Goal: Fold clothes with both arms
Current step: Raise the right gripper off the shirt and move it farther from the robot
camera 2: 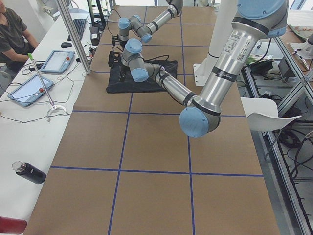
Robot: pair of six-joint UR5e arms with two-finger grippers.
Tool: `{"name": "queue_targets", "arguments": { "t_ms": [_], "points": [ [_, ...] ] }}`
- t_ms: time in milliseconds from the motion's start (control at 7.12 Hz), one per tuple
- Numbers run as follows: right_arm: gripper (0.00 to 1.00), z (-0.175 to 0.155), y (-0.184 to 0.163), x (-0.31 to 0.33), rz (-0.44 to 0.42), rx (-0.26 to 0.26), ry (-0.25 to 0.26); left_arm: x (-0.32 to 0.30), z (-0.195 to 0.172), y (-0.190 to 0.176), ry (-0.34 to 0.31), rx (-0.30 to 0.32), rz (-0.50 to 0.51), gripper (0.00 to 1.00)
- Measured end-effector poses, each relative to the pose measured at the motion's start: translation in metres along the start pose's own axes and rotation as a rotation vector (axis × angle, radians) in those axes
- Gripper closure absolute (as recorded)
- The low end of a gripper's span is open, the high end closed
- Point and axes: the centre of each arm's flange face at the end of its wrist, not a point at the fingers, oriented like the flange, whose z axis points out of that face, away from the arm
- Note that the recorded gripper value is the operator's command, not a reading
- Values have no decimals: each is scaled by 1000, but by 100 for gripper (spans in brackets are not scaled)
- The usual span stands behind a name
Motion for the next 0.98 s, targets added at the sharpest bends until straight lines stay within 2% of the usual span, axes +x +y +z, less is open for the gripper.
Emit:
{"name": "queue_targets", "arguments": {
  "t_ms": [281,421,562,702,983],
  "points": [
    [0,-38,-5,-9,33,4,-86,3,-9,1,21,-13,12,0],
    [0,-63,-1,-17,56,-6,-124,2,-18,8,40,-37,24,0],
    [0,-87,10,-24,74,-19,-142,-3,-27,19,62,-88,25,0],
    [0,-107,31,-25,106,-30,-165,-13,-40,36,79,-143,10,0],
    [0,-143,90,-22,172,-42,-253,-33,-72,77,104,-196,-87,0]
  ]
}}
